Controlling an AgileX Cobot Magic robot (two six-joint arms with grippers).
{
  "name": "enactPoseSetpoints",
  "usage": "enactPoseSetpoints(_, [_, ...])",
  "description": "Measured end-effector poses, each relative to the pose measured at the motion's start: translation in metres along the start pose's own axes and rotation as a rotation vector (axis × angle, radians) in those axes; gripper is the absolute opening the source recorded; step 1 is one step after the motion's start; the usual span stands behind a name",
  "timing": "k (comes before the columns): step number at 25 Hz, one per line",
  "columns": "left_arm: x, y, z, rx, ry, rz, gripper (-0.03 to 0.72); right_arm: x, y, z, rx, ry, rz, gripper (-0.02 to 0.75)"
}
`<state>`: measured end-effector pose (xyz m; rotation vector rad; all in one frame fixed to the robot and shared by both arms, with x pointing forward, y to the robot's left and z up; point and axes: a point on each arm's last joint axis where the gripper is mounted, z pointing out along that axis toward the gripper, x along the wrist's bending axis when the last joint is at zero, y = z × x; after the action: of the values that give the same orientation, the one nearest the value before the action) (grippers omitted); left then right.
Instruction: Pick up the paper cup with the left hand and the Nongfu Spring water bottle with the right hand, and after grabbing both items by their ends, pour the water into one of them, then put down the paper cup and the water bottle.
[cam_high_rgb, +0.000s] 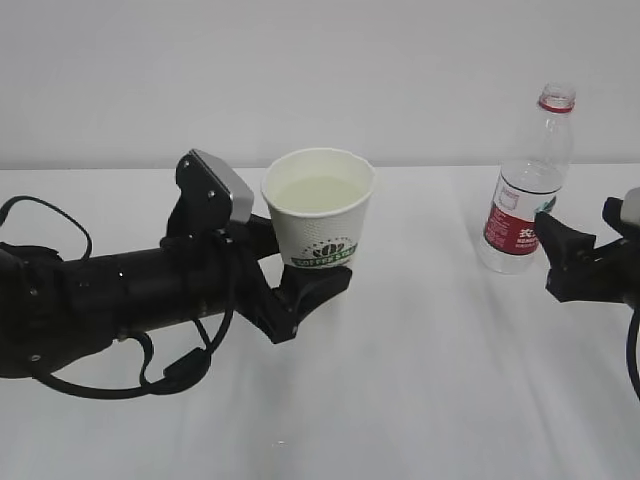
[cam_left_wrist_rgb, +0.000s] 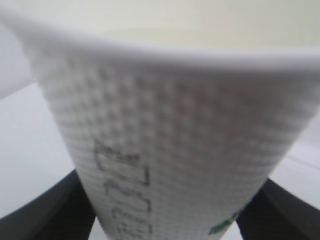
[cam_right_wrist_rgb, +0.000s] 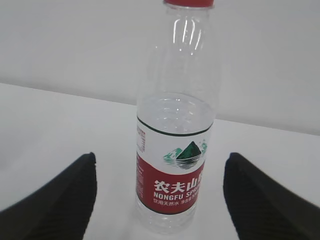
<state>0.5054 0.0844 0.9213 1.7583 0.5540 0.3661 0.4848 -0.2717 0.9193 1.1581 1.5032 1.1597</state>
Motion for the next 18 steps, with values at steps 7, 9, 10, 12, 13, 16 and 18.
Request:
enactPoseSetpoints(7, [0.029, 0.0, -0.01, -0.016, 0.121, -0.022, 0.584, 0.0, 0.0, 0.0, 0.0, 0.0, 0.0, 0.591])
enactPoseSetpoints(9, [0.039, -0.001, -0.014, -0.02, 0.157, -0.034, 0.584, 0.0, 0.0, 0.0, 0.0, 0.0, 0.0, 0.591])
enactPoseSetpoints(10, [0.044, -0.001, -0.016, -0.022, 0.176, -0.039, 0.584, 0.0, 0.0, 0.0, 0.0, 0.0, 0.0, 0.591])
enactPoseSetpoints(12, [0.053, -0.002, -0.02, -0.025, 0.209, -0.052, 0.583, 0.0, 0.0, 0.0, 0.0, 0.0, 0.0, 0.591])
enactPoseSetpoints(13, [0.057, -0.002, -0.023, -0.027, 0.226, -0.058, 0.583, 0.0, 0.0, 0.0, 0.0, 0.0, 0.0, 0.591])
enactPoseSetpoints(16, [0.068, -0.003, -0.028, -0.029, 0.262, -0.069, 0.583, 0.0, 0.0, 0.0, 0.0, 0.0, 0.0, 0.591])
enactPoseSetpoints(18, [0.075, -0.004, -0.032, -0.032, 0.29, -0.08, 0.583, 0.0, 0.0, 0.0, 0.0, 0.0, 0.0, 0.591])
